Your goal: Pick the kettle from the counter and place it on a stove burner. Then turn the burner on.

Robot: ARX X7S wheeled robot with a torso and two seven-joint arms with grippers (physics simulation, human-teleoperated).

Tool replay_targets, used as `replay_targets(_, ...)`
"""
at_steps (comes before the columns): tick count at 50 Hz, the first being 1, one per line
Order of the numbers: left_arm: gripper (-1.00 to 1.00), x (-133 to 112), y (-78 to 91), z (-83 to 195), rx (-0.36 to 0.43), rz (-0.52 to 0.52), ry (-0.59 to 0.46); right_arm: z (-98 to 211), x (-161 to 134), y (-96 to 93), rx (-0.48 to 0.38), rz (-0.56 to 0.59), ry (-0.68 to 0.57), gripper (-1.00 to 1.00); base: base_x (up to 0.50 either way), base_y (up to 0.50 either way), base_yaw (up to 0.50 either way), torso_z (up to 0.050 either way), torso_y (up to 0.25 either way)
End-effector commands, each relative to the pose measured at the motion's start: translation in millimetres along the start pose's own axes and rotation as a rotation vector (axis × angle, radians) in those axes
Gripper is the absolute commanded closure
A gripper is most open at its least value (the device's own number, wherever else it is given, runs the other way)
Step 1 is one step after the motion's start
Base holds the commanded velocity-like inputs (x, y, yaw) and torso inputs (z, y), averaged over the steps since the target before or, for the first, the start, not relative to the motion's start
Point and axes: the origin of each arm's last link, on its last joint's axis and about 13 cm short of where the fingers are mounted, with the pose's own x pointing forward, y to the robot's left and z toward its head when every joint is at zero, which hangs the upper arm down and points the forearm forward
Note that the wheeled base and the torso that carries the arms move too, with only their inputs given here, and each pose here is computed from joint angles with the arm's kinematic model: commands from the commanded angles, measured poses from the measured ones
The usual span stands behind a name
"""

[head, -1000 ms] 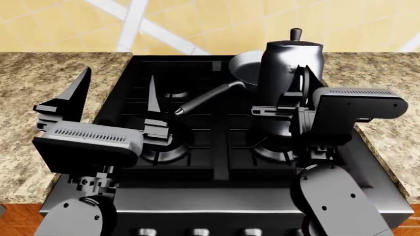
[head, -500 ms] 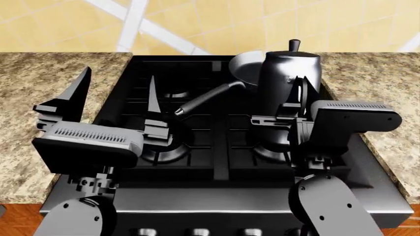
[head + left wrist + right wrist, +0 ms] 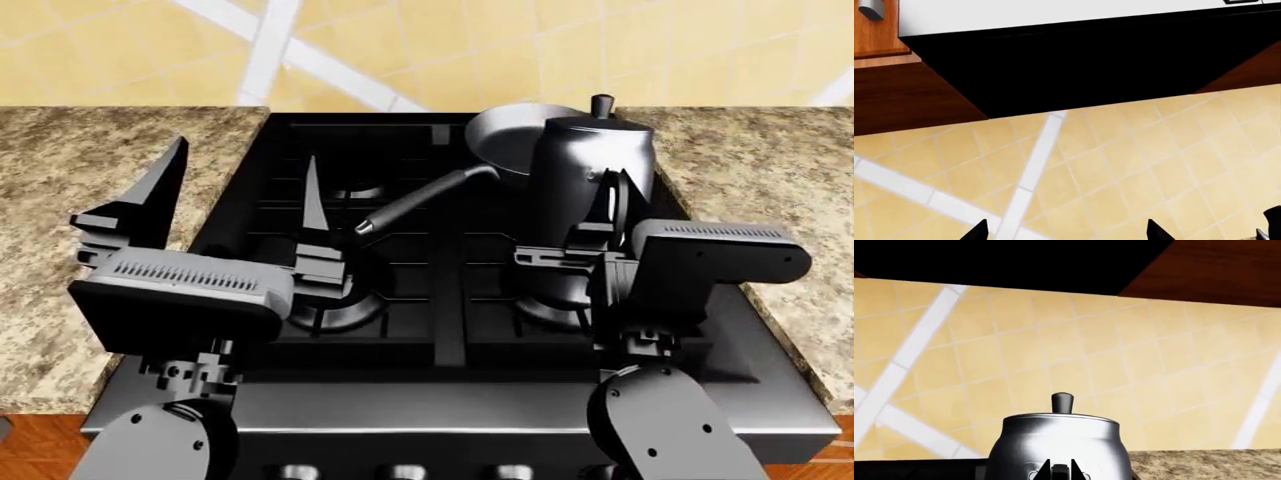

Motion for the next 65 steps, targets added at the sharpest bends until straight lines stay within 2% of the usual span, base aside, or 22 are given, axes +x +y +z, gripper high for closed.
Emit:
replay_targets(1,-1.00,-0.1,-0.1,-0.2,0.000,-0.002,0.001,-9.3,-0.5,-0.6,-0.007,-0.004,0.028,1.00,0.00,0.00,0.00,0.000,0.000)
replay_targets(14,-1.00,-0.2,0.0,0.0,0.002,-0.002,0.000,-19.6,-8.6,4.6,0.001,0.031,0.071,1.00,0.00,0.00,0.00,0.000,0.000)
replay_targets(15,-1.00,-0.2,0.0,0.0,0.002,-0.002,0.000,-20.0,-9.6,4.9,0.001,0.032,0.074,-1.00,0.00,0.00,0.00,0.000,0.000)
replay_targets(45,-1.00,-1.1,-0.5,0.4,0.003,-0.009,-0.001,-17.5,-24.3,3.9,0.030,0.027,0.074,-1.00,0.00,0.00,0.00,0.000,0.000)
replay_targets(65,-1.00,-1.2,-0.5,0.7,0.001,-0.010,-0.001,-0.6,-34.4,3.7,0.047,0.044,0.032,-1.00,0.00,0.00,0.00,0.000,0.000)
